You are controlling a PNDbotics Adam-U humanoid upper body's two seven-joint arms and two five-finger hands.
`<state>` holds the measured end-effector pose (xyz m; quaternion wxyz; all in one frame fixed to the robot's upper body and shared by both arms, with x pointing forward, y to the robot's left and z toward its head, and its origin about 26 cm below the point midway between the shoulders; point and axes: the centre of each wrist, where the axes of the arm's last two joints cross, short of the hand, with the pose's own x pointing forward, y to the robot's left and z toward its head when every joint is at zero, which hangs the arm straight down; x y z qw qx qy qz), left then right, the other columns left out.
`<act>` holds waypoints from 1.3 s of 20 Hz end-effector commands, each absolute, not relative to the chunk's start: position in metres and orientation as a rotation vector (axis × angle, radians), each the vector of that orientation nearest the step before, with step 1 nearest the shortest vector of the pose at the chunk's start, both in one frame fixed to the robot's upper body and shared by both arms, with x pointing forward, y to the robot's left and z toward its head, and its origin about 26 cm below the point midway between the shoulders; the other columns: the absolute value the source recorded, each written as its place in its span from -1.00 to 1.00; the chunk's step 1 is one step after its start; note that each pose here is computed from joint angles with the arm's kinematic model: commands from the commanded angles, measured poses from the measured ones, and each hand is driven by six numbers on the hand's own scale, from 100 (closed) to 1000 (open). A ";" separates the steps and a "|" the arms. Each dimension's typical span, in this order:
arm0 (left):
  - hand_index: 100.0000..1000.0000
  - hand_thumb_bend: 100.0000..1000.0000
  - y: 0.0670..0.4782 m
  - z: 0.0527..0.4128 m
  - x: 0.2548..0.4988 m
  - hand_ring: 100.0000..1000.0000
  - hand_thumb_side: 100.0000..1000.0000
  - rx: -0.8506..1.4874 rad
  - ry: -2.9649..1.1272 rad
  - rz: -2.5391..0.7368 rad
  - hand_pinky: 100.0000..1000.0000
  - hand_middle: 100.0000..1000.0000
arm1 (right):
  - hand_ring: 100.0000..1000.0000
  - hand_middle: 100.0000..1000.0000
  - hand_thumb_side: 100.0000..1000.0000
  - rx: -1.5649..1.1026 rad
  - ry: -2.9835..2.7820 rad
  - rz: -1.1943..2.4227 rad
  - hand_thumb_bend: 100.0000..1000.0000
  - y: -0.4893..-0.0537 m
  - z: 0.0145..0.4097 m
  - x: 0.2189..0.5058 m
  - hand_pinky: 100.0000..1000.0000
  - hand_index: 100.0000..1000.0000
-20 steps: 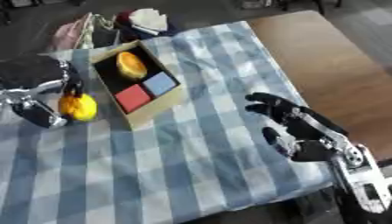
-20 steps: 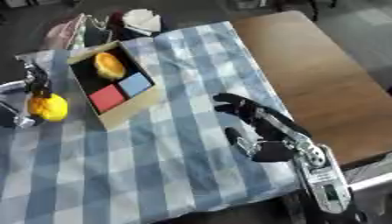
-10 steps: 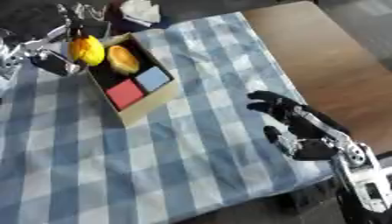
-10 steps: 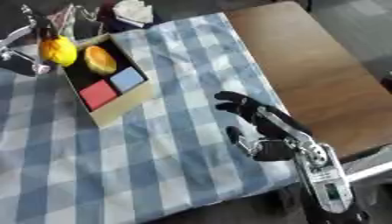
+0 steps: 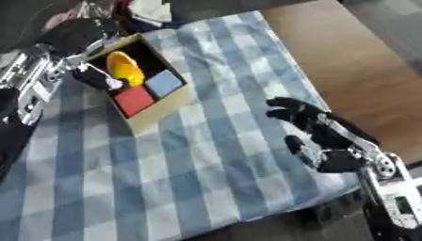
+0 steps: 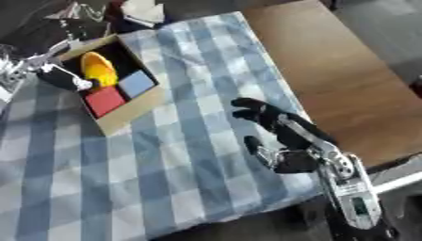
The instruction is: Pick up objects on the table and place them in the box.
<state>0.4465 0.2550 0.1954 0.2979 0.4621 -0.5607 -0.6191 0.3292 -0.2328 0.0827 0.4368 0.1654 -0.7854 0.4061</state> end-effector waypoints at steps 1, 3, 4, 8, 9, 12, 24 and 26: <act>0.66 -0.25 0.262 0.213 0.441 0.41 -0.35 1.278 -1.557 -1.594 0.43 0.43 | 0.84 0.91 -0.44 0.403 -1.988 1.020 -1.00 -0.233 0.093 0.330 1.00 1.00; 0.60 -0.54 0.266 0.220 0.429 0.36 -0.38 1.241 -1.674 -1.481 0.41 0.34 | 0.84 0.91 -0.44 0.394 -1.987 1.010 -1.00 -0.235 0.092 0.329 1.00 1.00; 0.58 -0.66 0.269 0.223 0.421 0.34 -0.39 1.213 -1.738 -1.414 0.40 0.31 | 0.84 0.91 -0.44 0.388 -1.985 1.005 -1.00 -0.236 0.091 0.329 1.00 1.00; 0.53 -0.93 0.279 0.237 0.379 0.27 -0.42 1.089 -1.941 -1.157 0.36 0.21 | 0.84 0.91 -0.44 0.367 -1.984 0.993 -1.00 -0.240 0.090 0.329 1.00 1.00; 0.53 -0.94 0.281 0.239 0.367 0.27 -0.41 1.064 -1.975 -1.102 0.36 0.21 | 0.84 0.91 -0.45 0.362 -1.984 0.992 -1.00 -0.241 0.091 0.329 1.00 1.00; 0.51 -1.00 0.289 0.238 0.337 0.24 -0.35 0.991 -2.035 -0.950 0.36 0.17 | 0.84 0.91 -0.47 0.346 -1.989 0.995 -1.00 -0.244 0.092 0.330 1.00 1.00; 0.48 -1.00 0.291 0.172 0.282 0.12 -0.06 0.689 -2.083 -0.394 0.29 0.06 | 0.83 0.90 -0.36 0.316 -2.024 0.983 -1.00 -0.245 0.099 0.334 1.00 1.00; 0.48 -1.00 0.287 0.157 0.278 0.10 0.00 0.662 -2.055 -0.309 0.27 0.05 | 0.82 0.89 -0.34 0.321 -2.032 0.980 -1.00 -0.243 0.101 0.334 1.00 1.00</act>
